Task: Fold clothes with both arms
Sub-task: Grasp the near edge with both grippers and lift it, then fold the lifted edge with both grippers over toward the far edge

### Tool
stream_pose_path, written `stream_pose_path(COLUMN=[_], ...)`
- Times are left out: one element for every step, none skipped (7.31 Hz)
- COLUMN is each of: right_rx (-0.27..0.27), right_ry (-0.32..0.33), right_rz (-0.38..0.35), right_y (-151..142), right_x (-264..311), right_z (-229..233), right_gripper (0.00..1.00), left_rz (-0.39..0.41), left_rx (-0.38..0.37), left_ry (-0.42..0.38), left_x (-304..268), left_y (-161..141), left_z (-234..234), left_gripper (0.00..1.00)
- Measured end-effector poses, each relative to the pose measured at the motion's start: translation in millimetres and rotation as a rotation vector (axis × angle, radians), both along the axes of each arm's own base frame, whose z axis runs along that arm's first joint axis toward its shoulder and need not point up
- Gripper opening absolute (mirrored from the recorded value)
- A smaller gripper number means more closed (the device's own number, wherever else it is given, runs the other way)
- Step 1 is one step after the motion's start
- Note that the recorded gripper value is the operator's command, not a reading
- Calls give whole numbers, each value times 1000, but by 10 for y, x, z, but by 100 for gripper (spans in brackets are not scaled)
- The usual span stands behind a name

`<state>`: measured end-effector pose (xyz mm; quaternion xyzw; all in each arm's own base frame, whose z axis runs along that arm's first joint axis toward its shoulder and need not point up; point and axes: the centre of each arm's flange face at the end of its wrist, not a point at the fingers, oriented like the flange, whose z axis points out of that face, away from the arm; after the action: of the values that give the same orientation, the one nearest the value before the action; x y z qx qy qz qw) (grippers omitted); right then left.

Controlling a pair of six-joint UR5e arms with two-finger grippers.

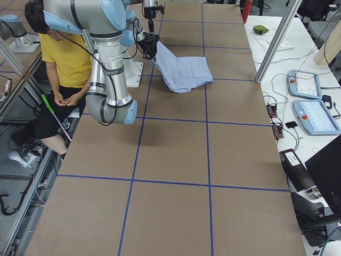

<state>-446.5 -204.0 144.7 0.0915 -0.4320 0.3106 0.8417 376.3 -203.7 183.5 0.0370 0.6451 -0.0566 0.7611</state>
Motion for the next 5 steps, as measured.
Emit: stream_pose_path(right_rx=[11, 27, 44, 63, 82], right_ry=[17, 29, 41, 53, 56], right_rz=[27, 52, 72, 86, 101], right_y=[-188, -405, -609, -794, -995], right_x=[-44, -89, -111, -143, -241], right_z=[-29, -112, -197, -245, -244], right_gripper=[0, 0, 0, 0, 0], left_rz=[-8, -38, -80, -127, -176], left_rx=[0, 2, 3, 2, 10], left_ry=[-5, -9, -20, -40, -68], left_x=[-4, -21, -9, 68, 176], left_y=[-61, -200, -398, -647, -951], left_z=[-49, -82, -119, -147, -157], left_gripper=[0, 0, 0, 0, 0])
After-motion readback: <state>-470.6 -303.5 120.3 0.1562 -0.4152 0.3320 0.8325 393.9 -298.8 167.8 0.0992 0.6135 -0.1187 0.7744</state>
